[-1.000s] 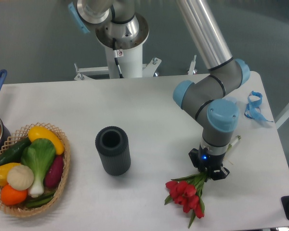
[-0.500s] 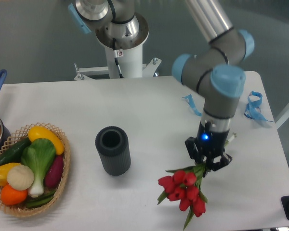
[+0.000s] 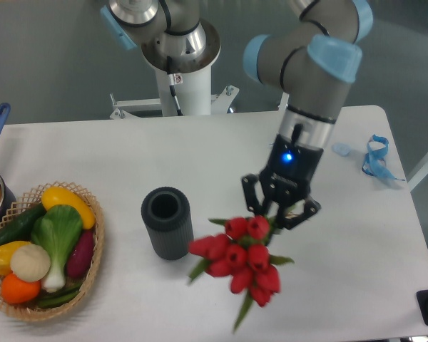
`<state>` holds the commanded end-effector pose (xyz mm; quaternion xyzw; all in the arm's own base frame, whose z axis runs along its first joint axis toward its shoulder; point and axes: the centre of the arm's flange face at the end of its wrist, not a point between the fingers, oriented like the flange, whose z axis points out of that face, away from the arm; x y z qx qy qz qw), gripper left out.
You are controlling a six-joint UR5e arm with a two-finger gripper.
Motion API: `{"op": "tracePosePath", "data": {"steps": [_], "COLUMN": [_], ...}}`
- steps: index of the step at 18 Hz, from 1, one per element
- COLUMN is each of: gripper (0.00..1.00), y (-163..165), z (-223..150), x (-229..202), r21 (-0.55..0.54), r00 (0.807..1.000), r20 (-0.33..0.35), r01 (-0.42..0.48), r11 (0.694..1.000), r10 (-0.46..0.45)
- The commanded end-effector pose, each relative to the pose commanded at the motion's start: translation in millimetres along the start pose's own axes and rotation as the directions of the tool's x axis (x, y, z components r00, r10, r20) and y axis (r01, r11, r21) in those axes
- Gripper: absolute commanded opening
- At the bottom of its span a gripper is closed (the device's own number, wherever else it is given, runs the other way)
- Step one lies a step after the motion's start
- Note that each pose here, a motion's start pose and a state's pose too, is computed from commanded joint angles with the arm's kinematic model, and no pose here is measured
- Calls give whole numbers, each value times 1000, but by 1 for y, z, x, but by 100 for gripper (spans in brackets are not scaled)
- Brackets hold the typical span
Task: Pick up the flowers from the table
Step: 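Lift the grasped tulip bouquet up off the table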
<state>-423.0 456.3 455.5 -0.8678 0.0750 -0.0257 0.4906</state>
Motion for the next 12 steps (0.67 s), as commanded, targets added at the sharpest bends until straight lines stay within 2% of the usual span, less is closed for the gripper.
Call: {"op": "tracePosePath", "data": {"steps": [3,12], "gripper": [14,14], "y": [-12,-5], "z": [-10,-27], "x": [8,3], "r21": [31,49], "r00": [999,998], "r20": [-4,15], "r01": [41,56], "r11": [999,997], "r10": [-41,-57]}}
